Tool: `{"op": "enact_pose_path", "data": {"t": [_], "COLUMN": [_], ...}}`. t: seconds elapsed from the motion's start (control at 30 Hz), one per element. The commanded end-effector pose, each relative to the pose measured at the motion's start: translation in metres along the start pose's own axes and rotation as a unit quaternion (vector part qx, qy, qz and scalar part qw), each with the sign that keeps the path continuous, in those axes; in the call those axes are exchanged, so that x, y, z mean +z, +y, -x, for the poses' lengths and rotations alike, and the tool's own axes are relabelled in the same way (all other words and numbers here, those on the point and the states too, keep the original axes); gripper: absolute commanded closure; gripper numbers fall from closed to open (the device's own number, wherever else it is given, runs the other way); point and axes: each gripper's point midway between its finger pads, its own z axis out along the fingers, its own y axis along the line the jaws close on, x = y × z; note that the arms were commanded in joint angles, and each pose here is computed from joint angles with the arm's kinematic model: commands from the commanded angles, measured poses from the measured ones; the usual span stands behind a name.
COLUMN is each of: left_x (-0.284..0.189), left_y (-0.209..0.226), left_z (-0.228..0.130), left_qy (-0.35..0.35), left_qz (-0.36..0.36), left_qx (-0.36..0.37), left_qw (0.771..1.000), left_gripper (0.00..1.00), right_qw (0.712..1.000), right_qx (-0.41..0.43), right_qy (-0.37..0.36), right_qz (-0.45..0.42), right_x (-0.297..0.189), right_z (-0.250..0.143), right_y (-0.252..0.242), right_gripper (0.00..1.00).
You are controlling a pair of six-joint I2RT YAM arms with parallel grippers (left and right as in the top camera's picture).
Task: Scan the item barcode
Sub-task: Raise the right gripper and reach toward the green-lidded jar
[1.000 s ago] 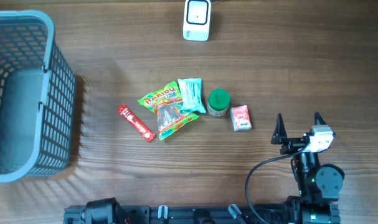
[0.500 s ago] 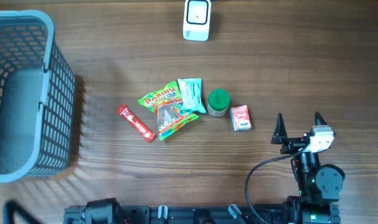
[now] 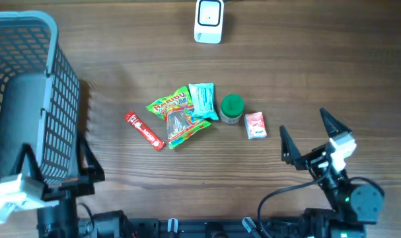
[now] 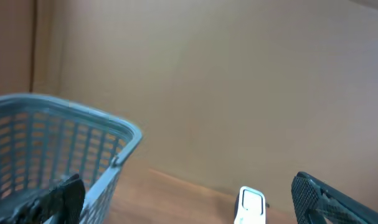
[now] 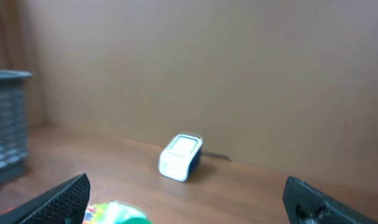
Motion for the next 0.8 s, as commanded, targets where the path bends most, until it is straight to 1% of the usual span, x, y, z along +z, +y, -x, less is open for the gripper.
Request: {"op": "enact_pose_path", "data": {"t": [0.0, 0.1, 0.17, 0.27, 0.3, 0.37, 0.4, 0.47, 0.5, 0.53, 0.6, 0.7, 0.77], "left_x": [0.017, 0.029, 0.035, 0.042, 0.043, 0.045, 0.045, 0.047, 0.047, 0.048, 0.049, 0.048, 0.046], "left_y": [-0.003, -0.006, -0.003, 0.002, 0.004, 0.006, 0.008, 0.008, 0.005, 0.002, 0.004, 0.005, 0.005], "left_z": [-0.023, -0.038, -0.049, -0.066, -0.071, -0.08, -0.085, -0.098, -0.103, -0.112, -0.119, -0.123, -0.12], "left_qy": [0.001, 0.0, 0.005, 0.018, 0.023, 0.035, 0.042, 0.06, 0.067, 0.078, 0.085, 0.086, 0.077], "left_qz": [-0.026, -0.047, -0.048, -0.044, -0.042, -0.039, -0.036, -0.04, -0.052, -0.064, -0.062, -0.062, -0.065], "left_qx": [0.02, 0.02, 0.019, 0.019, 0.019, 0.001, -0.01, -0.021, -0.021, -0.022, -0.023, -0.021, -0.02], "left_qw": [0.999, 0.999, 0.999, 0.999, 0.999, 0.999, 0.998, 0.997, 0.996, 0.995, 0.994, 0.994, 0.995], "left_gripper": [0.0, 0.0, 0.0, 0.0, 0.0, 0.0, 0.0, 0.0, 0.0, 0.0, 0.0, 0.0, 0.0], "right_qw": [0.996, 0.986, 0.98, 0.96, 0.949, 0.926, 0.904, 0.874, 0.863, 0.846, 0.833, 0.805, 0.785], "right_qx": [0.031, 0.058, 0.076, 0.129, 0.158, 0.201, 0.254, 0.312, 0.329, 0.359, 0.36, 0.349, 0.339], "right_qy": [0.073, 0.149, 0.18, 0.246, 0.274, 0.314, 0.333, 0.36, 0.372, 0.387, 0.416, 0.48, 0.517], "right_qz": [0.038, 0.036, 0.034, 0.017, 0.015, 0.051, 0.082, 0.096, 0.09, 0.078, 0.063, -0.008, -0.042], "right_x": [0.014, 0.03, 0.04, 0.054, 0.057, 0.061, 0.063, 0.064, 0.069, 0.078, 0.083, 0.082, 0.083], "right_z": [0.019, 0.032, 0.046, 0.061, 0.065, 0.071, 0.073, 0.063, 0.053, 0.041, 0.022, -0.016, -0.039], "right_y": [0.008, 0.0, -0.005, -0.015, -0.015, -0.003, 0.01, 0.018, 0.014, 0.009, 0.007, 0.003, 0.009], "right_gripper": [0.0, 0.0, 0.01, 0.0, 0.0, 0.0, 0.0, 0.0, 0.0, 0.0, 0.0, 0.0, 0.0]}}
